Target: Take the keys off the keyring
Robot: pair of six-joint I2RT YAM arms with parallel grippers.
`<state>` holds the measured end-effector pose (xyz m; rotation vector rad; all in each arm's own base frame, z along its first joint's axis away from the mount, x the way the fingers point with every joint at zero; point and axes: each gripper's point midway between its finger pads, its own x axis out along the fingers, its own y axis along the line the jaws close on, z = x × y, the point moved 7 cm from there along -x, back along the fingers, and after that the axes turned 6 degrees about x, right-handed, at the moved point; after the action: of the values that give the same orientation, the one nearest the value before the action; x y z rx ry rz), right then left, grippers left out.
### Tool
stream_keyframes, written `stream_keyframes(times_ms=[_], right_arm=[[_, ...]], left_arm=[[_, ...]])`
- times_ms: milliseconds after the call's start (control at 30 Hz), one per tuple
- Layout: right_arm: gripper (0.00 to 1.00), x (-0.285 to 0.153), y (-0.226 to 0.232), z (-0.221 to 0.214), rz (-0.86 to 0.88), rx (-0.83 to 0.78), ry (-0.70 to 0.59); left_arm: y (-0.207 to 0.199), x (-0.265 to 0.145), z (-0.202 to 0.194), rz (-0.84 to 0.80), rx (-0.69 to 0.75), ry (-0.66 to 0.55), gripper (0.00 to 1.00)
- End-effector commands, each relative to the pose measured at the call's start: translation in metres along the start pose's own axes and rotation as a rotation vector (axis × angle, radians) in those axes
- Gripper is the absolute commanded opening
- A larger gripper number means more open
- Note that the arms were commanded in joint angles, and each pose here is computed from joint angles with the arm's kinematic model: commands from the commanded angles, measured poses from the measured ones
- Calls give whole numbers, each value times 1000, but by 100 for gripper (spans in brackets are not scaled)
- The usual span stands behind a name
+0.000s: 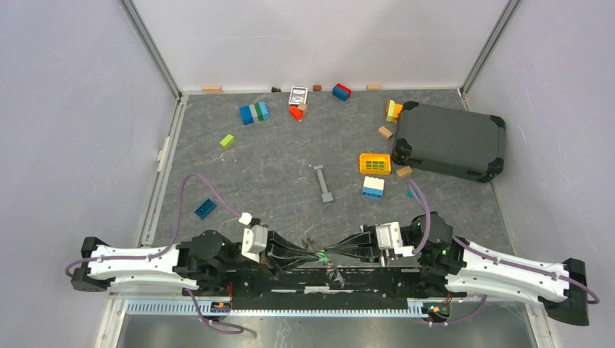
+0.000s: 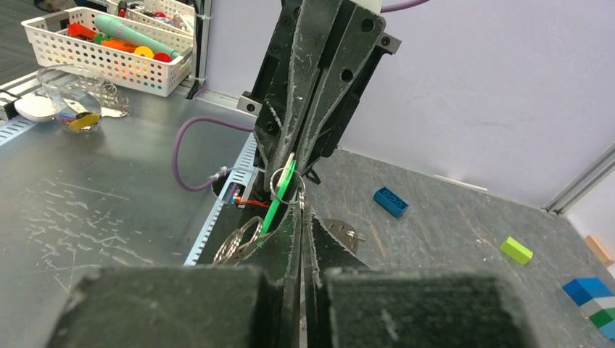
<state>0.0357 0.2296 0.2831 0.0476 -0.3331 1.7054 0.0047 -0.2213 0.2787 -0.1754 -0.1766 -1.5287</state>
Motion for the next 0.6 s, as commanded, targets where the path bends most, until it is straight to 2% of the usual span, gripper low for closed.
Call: stream_keyframes(times_ms=[0,567], right_arm=[[0,4,-2,26,4,-38,-64],[0,0,-22,23,-222,35,-106]], left_arm=[[7,2,20,57,20,-52,2],[4,5,12,38,7,-19,2]])
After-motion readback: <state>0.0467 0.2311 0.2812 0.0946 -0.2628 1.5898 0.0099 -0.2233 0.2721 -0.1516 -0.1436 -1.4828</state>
